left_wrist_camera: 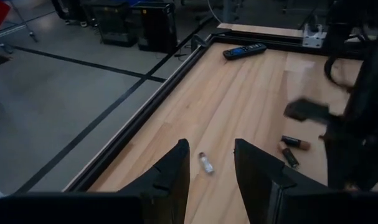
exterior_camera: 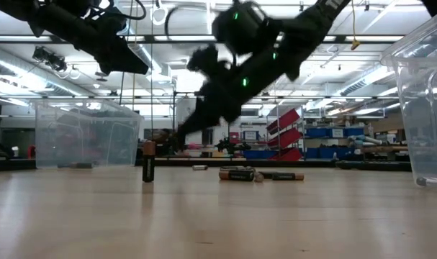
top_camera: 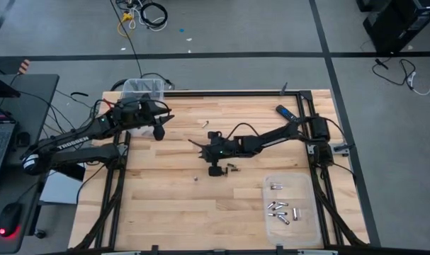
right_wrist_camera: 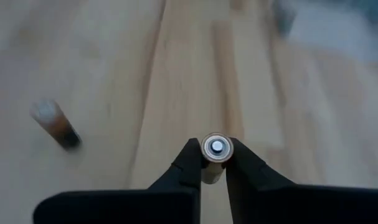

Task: Sort batteries
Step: Put the black and copper battery into the top transparent bin

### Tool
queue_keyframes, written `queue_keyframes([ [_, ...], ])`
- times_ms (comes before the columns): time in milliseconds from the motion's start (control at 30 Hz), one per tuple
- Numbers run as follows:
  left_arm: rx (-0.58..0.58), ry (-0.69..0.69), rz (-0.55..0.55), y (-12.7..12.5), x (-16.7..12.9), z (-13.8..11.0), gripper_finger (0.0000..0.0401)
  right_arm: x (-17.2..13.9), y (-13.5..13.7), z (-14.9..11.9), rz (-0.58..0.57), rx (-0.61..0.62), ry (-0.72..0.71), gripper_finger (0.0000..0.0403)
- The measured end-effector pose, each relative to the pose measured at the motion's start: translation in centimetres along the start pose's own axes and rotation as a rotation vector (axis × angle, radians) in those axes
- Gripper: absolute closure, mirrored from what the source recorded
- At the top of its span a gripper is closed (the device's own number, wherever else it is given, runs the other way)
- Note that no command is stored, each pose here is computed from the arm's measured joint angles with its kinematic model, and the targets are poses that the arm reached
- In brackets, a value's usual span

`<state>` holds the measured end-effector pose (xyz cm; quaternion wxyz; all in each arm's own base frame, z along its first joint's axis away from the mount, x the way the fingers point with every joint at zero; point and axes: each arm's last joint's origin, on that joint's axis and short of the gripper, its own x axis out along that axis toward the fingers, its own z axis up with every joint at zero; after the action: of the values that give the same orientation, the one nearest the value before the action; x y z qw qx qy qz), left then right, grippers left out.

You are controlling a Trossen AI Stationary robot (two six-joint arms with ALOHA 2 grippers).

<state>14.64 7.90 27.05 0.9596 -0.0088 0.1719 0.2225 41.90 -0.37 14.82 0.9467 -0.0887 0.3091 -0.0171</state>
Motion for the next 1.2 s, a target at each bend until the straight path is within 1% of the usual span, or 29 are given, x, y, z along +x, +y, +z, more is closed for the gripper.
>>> queue_keyframes([
  [100, 0.015, -0.014, -0.057, -0.4, 0.0, 0.1, 0.0277, -1.7, -0.4, 1.8, -0.011, -0.014, -0.064, 0.0360],
  [267, 0.085, -0.053, -0.233, -1.6, -0.1, 0.4, 0.0277, -4.6, -1.1, 4.5, -0.032, -0.074, -0.178, 0.0357],
  [367, 0.157, -0.084, -0.375, -2.5, -0.2, 0.5, 0.0277, -6.2, -1.1, 6.0, -0.011, -0.122, -0.278, 0.0359],
  [467, 0.219, -0.119, -0.541, -3.5, -0.5, 0.6, 0.0277, -7.6, -0.7, 7.6, 0.030, -0.186, -0.414, 0.0359],
  [533, 0.240, -0.139, -0.632, -4.1, -0.6, 0.6, 0.0277, -8.2, -0.4, 8.5, 0.028, -0.231, -0.511, 0.0359],
  [567, 0.245, -0.147, -0.658, -4.4, -0.6, 0.7, 0.0277, -8.5, -0.2, 8.9, 0.017, -0.250, -0.553, 0.0359],
  [700, 0.250, -0.181, -0.679, -5.2, 0.1, 1.0, 0.0277, -8.6, 0.3, 9.7, -0.021, -0.314, -0.667, 0.0359],
  [833, 0.220, -0.224, -0.666, -5.9, 1.3, 1.6, 0.0277, -8.2, 0.4, 9.8, -0.046, -0.324, -0.711, 0.0359],
  [1067, 0.235, -0.255, -0.719, -7.2, 2.9, 1.6, 0.0277, -7.9, 0.4, 9.6, -0.074, -0.318, -0.710, 0.0359],
  [1200, 0.240, -0.254, -0.760, -7.6, 3.1, 1.5, 0.0277, -7.7, 0.4, 9.5, -0.081, -0.320, -0.702, 0.0359],
])
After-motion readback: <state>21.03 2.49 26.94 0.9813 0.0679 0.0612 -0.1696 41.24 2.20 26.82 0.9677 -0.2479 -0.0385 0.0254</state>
